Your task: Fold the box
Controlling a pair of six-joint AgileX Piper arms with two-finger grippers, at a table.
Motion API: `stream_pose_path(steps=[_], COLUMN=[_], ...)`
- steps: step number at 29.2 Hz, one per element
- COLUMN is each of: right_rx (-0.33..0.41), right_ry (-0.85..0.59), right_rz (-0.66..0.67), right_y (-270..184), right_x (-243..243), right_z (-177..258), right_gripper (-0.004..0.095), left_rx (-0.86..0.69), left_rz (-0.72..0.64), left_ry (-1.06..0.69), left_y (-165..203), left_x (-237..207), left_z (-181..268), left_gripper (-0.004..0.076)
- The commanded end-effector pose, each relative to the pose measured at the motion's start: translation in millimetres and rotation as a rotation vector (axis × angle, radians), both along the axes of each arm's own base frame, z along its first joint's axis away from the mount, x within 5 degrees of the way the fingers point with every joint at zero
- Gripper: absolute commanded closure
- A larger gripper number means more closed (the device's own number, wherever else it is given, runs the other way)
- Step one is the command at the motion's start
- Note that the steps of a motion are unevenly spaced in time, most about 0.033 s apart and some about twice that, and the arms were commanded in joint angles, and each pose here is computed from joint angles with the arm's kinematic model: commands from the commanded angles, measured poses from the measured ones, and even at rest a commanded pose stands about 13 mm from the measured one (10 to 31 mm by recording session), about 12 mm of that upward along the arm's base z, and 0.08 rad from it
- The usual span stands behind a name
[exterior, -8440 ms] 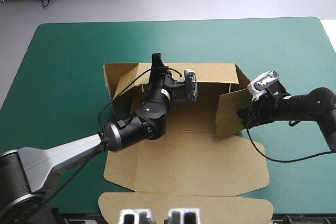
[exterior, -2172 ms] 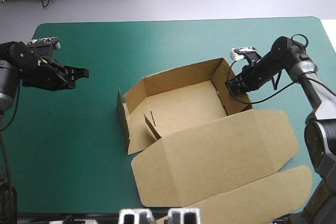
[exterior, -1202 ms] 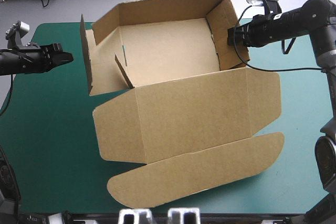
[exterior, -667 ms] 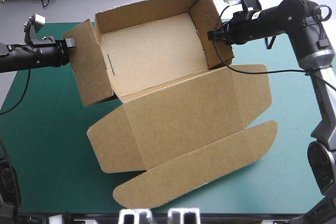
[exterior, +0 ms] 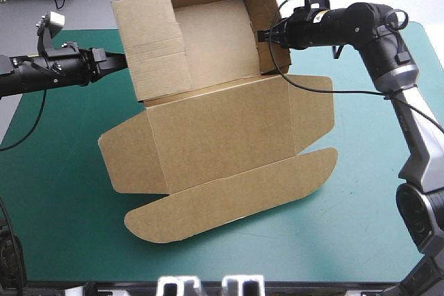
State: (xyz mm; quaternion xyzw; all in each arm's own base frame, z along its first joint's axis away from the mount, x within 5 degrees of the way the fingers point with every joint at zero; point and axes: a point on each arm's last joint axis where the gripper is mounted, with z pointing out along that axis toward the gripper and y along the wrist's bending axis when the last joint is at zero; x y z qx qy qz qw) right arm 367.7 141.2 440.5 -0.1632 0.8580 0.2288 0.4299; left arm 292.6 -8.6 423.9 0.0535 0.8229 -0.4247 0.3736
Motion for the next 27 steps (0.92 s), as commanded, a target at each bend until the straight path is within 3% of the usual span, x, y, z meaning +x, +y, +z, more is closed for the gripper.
stream_pose_path(steps=[1, 6, 12, 27], right_rx=[0.108, 0.113, 0.113, 0.117], right_ry=[-0.126, -0.112, -0.109, -0.095], right_rz=[-0.006, -0.007, -0.01, -0.009], right_y=[8.3, 10.8, 11.7, 13.6], right_x=[-11.1, -6.6, -3.2, 0.9], right_z=[29.9, 24.9, 21.7, 16.7], right_gripper=[0.0908, 0.0908, 0.0908, 0.0908], left_rx=[-0.046, -0.025, -0.076, -0.088], left_rz=[-0.121, -0.142, -0.148, -0.155], left_ry=[-0.1, -0.141, -0.154, -0.173], left_y=[-19.8, -21.6, -23.1, -23.7], left_x=[-18.2, -18.9, -19.4, -19.6], left_z=[24.5, 25.4, 29.7, 31.5], left_gripper=[0.0733, 0.0638, 0.037, 0.0353])
